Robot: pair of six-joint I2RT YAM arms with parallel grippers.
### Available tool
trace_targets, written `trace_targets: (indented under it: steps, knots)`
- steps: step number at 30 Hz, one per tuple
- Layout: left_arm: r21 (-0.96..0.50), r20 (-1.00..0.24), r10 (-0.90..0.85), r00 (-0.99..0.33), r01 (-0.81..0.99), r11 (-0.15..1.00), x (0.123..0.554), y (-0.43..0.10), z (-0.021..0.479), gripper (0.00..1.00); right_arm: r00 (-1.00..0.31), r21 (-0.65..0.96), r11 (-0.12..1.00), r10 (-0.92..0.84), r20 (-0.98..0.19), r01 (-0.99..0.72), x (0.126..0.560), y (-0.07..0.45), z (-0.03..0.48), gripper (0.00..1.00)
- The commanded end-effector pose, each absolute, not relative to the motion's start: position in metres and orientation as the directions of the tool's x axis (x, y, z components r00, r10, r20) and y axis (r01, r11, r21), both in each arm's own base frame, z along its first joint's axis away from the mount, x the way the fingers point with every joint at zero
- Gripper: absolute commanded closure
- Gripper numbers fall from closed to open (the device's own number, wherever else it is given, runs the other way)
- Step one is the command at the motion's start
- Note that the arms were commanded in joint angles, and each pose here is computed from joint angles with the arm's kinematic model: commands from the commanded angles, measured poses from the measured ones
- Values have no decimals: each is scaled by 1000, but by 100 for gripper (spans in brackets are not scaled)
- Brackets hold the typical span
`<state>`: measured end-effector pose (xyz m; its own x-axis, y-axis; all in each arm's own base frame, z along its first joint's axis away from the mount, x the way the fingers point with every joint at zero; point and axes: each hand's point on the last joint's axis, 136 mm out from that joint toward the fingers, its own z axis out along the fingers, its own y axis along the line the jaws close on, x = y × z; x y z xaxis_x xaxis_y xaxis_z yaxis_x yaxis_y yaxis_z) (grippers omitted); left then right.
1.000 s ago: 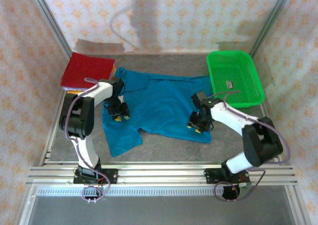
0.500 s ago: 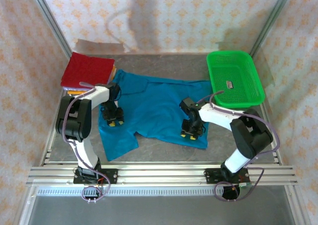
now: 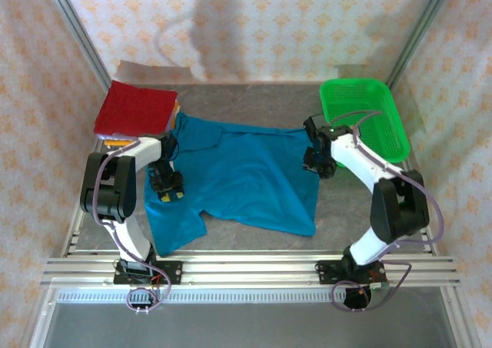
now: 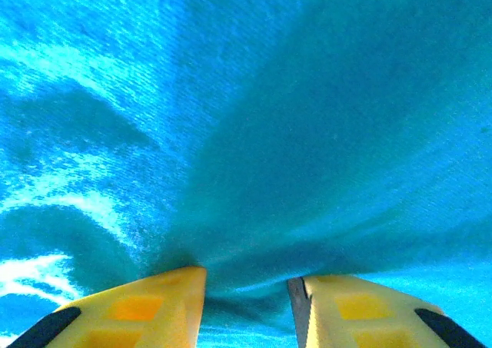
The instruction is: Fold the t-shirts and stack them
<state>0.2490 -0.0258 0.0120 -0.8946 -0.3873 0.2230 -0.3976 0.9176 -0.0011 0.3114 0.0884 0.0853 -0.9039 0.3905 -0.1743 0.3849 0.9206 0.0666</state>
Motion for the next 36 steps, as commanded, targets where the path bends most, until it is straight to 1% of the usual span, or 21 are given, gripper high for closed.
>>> trace_targets:
  steps: [1, 8, 18, 28, 36]
  knots:
    - [117, 276, -395, -876, -377, 919, 225, -6, -7, 63, -911, 29, 936, 349, -222, 351, 338, 74, 77, 65]
    - [111, 274, -387, -881, -370, 922, 226, -6, -7, 63, -915, 7, 949, 306, -263, 316, 375, 72, 64, 66]
    - [106, 270, -381, -884, -366, 925, 229, -6, -3, 64, -900, -43, 950, 279, -336, 310, 404, 64, 55, 67]
    - [106, 266, -380, -886, -365, 925, 231, -6, 1, 64, -905, -68, 952, 260, -338, 299, 414, 64, 44, 68]
    - [109, 266, -380, -886, -364, 925, 230, -6, 2, 65, -907, -69, 952, 262, -328, 300, 413, 64, 38, 73]
